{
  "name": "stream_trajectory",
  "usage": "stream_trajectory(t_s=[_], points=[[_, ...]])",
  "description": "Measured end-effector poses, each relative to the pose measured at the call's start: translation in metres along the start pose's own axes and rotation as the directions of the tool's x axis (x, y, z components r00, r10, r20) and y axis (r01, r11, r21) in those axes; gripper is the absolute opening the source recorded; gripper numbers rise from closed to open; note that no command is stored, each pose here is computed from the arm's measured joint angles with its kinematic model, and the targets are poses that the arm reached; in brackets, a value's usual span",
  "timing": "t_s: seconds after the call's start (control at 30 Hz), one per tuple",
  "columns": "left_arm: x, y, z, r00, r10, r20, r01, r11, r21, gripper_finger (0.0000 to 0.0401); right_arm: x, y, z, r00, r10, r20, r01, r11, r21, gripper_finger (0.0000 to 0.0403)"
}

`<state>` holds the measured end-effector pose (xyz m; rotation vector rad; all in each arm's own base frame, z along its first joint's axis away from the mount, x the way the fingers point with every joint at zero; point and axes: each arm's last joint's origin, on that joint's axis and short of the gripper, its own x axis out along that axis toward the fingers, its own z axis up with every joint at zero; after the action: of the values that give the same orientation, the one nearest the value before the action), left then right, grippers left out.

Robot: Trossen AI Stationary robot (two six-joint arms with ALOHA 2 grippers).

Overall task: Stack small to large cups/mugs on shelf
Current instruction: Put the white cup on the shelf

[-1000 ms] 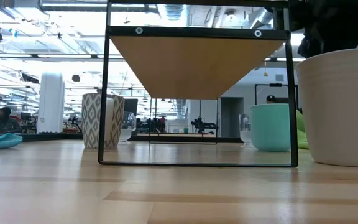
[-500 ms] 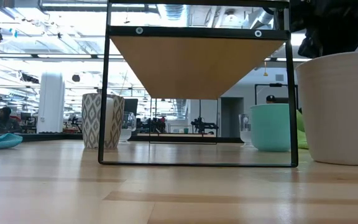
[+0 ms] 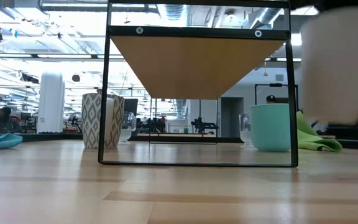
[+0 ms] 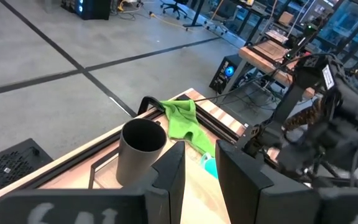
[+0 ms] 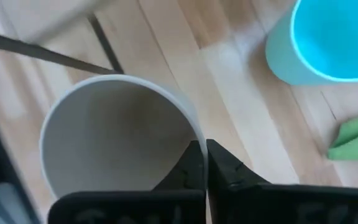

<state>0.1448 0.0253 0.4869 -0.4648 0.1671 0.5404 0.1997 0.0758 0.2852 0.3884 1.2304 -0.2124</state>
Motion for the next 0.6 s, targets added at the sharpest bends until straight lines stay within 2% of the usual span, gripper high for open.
stream_trajectory(t_s=[0.2,0.37,0.5,0.6], points=[[0.000,0.000,0.000,1.000,0.000,0.002,0.000,1.000,0.000,0.0080,-0.048,-0.020,-0.015,0.984,0.104,0.143,-0.119,0.988,0.100,0.0008],[0.000,0.000,0.001,1.000,-0.001,0.005,0.001,1.000,-0.002,0.0080,-0.087,-0.041,-0.030,0.932,0.172,0.320,-0.224,0.965,0.134,0.0009],[0.000,0.000,0.001,1.000,-0.002,0.006,0.002,1.000,-0.007,0.0080,-0.115,-0.056,-0.039,0.856,0.196,0.479,-0.293,0.946,0.136,0.0010],[0.000,0.000,0.001,1.000,-0.002,0.007,0.002,1.000,-0.018,0.0080,-0.135,-0.061,-0.040,0.738,0.256,0.624,-0.384,0.920,0.077,0.0007]])
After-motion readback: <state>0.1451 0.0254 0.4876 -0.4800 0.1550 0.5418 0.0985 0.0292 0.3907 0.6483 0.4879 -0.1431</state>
